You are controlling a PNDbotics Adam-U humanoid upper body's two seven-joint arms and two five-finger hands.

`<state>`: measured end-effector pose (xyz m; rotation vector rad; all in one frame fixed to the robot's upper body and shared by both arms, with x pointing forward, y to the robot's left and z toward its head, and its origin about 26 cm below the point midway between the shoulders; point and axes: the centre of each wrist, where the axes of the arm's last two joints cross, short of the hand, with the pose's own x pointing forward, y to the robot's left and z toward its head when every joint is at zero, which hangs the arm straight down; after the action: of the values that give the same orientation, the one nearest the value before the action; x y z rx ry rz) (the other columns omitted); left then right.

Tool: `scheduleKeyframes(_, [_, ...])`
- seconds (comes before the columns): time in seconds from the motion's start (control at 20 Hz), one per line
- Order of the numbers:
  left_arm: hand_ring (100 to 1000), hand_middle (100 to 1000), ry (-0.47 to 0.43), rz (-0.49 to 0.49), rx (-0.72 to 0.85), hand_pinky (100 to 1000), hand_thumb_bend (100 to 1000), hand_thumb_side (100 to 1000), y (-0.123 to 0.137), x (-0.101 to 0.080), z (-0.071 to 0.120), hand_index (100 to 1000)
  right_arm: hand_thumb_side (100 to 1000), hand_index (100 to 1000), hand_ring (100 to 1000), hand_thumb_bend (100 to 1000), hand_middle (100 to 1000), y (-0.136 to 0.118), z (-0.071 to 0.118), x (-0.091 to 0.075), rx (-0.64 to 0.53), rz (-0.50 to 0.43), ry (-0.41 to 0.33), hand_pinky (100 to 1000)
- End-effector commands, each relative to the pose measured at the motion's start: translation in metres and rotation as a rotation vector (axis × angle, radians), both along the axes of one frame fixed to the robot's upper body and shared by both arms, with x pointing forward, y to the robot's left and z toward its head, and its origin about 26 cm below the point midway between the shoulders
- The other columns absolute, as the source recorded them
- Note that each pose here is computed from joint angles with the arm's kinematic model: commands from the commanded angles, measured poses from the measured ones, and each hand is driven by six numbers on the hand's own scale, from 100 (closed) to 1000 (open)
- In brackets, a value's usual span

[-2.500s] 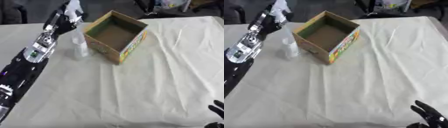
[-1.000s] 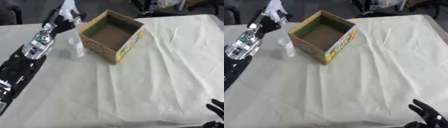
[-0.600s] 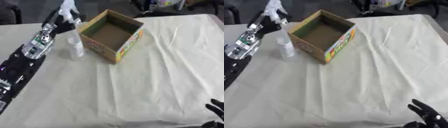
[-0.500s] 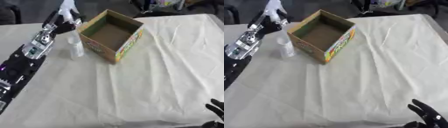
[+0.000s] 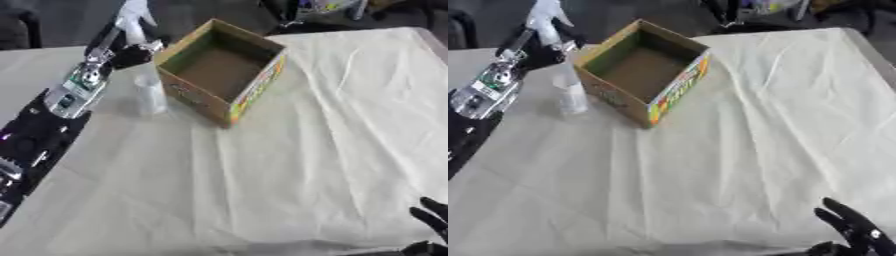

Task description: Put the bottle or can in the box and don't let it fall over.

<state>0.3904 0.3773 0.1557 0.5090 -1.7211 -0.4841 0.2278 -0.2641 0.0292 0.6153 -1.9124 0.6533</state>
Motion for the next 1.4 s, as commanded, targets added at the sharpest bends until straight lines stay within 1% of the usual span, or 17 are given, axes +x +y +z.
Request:
scheduleKeyframes(0.05, [1000,590,-0.036,0.015,0.035,911,393,389,0.006,0.001,0.018,826,470,1000,1000,100,1000,0.0,0.004,0.001,-0.013,0.009,-0.018,652])
scheduleKeyframes(0.3, [1000,597,-0.051,0.016,0.028,912,410,399,0.004,0.001,0.022,830,470,1000,1000,100,1000,0.0,0.004,0.001,-0.013,0.009,-0.017,652])
scheduleKeyframes(0.65, [1000,584,-0.059,0.008,0.021,911,389,398,0.004,0.0,0.026,820,470,1000,1000,100,1000,0.0,0.004,0.001,-0.013,0.009,-0.017,652])
scheduleKeyframes(0.95, [981,519,-0.066,0.012,0.008,903,291,364,0.004,0.0,0.03,772,470,1000,1000,100,1000,0.0,0.004,0.001,-0.013,0.009,-0.016,652])
scheduleKeyframes(1.1, [953,476,-0.07,0.012,0.001,894,245,343,0.004,0.0,0.031,738,470,1000,1000,100,1000,0.0,0.004,0.001,-0.013,0.009,-0.017,652])
scheduleKeyframes(1.2, [940,460,-0.073,0.012,-0.004,891,222,334,0.004,-0.001,0.032,724,470,1000,1000,100,1000,-0.001,0.004,0.001,-0.013,0.009,-0.017,652])
scheduleKeyframes(1.35, [940,460,-0.075,0.011,-0.008,891,222,334,0.004,-0.001,0.033,724,470,1000,1000,100,1000,-0.001,0.004,0.001,-0.013,0.009,-0.017,652])
scheduleKeyframes(1.4, [902,405,-0.076,0.011,-0.009,878,157,312,0.004,-0.001,0.033,683,470,1000,1000,100,1000,-0.001,0.004,0.001,-0.013,0.009,-0.017,652])
